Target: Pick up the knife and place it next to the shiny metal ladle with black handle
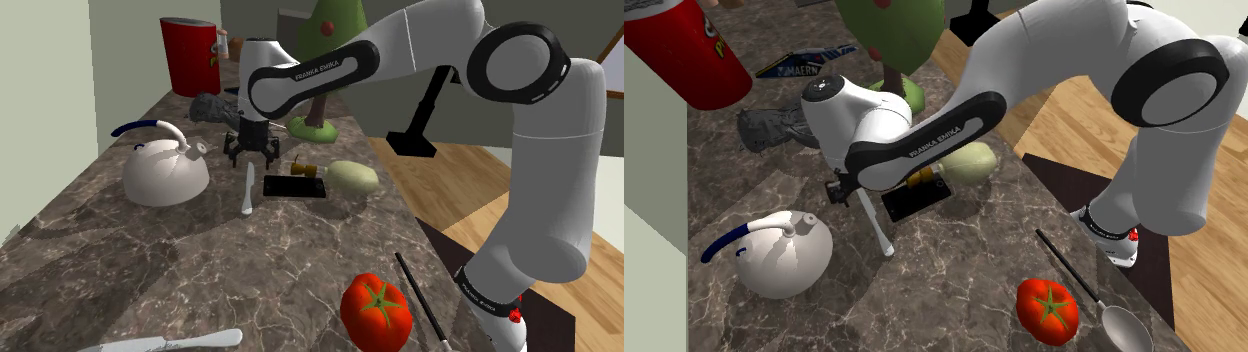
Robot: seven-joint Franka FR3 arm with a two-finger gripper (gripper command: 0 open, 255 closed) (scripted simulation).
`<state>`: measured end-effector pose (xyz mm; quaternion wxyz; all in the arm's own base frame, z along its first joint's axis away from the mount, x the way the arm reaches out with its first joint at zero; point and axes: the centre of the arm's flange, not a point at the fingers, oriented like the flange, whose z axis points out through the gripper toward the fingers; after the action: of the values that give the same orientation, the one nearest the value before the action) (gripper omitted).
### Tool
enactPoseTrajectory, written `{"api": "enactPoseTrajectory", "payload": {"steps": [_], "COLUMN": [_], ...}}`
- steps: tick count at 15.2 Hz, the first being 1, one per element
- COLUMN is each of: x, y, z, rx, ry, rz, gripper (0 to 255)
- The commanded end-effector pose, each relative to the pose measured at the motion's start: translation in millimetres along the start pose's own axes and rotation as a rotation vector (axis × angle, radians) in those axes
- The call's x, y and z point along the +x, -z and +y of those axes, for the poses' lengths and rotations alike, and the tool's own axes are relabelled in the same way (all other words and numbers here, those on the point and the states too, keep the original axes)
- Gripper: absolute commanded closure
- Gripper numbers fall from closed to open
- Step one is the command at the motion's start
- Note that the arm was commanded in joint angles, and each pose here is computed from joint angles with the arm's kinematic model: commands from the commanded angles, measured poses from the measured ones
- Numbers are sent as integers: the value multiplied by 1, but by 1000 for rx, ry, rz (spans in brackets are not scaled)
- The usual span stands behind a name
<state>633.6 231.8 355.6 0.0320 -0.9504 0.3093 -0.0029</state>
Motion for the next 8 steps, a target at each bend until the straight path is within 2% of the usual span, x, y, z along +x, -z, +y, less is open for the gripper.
{"api": "enactPoseTrajectory", "payload": {"steps": [1, 2, 8], "x": [0, 0, 0], "y": [-10, -19, -19], "z": [1, 1, 1], "rx": [0, 0, 0], "ry": [0, 0, 0], "rz": [0, 0, 0], "gripper": [0, 0, 0]}}
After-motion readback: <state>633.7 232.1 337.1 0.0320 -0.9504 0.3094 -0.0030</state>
